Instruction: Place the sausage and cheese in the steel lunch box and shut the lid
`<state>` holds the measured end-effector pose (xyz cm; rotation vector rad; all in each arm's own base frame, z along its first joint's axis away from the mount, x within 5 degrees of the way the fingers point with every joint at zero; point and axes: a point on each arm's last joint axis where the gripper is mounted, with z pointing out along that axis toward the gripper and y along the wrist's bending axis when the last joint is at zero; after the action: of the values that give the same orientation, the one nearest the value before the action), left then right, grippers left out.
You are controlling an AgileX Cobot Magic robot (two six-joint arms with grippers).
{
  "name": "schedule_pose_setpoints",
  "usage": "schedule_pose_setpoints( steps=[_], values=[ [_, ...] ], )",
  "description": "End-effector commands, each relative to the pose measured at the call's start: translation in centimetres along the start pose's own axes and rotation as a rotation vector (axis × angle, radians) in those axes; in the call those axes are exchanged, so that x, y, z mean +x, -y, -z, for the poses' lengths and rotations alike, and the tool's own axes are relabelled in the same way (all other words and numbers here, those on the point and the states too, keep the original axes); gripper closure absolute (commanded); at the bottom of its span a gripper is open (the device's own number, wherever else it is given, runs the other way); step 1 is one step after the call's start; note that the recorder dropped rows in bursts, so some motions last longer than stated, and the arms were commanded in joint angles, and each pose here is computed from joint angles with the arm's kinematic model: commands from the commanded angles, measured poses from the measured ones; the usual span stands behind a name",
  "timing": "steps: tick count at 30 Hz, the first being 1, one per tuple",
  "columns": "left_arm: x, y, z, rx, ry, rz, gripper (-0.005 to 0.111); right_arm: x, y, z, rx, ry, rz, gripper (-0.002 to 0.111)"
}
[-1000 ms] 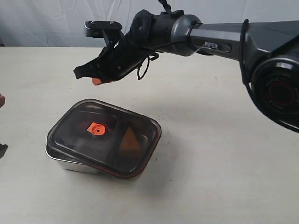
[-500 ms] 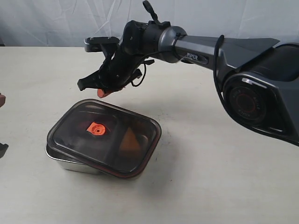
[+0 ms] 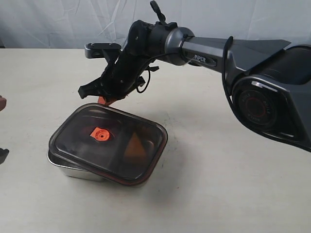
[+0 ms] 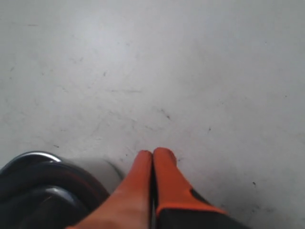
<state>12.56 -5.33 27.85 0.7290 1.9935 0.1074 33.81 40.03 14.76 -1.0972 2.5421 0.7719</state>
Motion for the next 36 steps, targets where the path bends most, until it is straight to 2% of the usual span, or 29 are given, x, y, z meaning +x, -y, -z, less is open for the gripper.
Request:
schedule_pose_setpoints(
  steps=[1,16,19,22,26,30,36],
  values=[
    [0.0,0.1,0.1,0.010,0.015,0.010,0.107,0.0,0.1,0.3,-0.018,-0.021,0.026,0.109],
    [-0.1,0.1,0.1,0.011,0.017,0.011,0.107,-0.1,0.1,0.3,-0.014,-0.008,0.025,0.109],
    [-0.1,0.1,0.1,0.011,0.017,0.011,0.107,-0.6,0.4,1.1,0.043,0.029,0.026,0.109],
    [-0.1,0.1,0.1,0.011,0.017,0.011,0.107,-1.2,1.0,2.6,0.137,0.061,0.000,0.109],
    [-0.1,0.1,0.1,0.013,0.025,0.011,0.107,-1.8,1.2,5.1,0.254,0.076,0.046,0.109],
    [-0.1,0.2,0.1,0.014,0.026,0.011,0.107,-1.8,0.6,7.6,0.299,0.042,0.045,0.109],
    [0.6,0.3,-0.3,-0.007,0.024,-0.054,0.107,-1.3,-0.8,12.0,0.342,-0.035,0.043,0.109]
  ],
)
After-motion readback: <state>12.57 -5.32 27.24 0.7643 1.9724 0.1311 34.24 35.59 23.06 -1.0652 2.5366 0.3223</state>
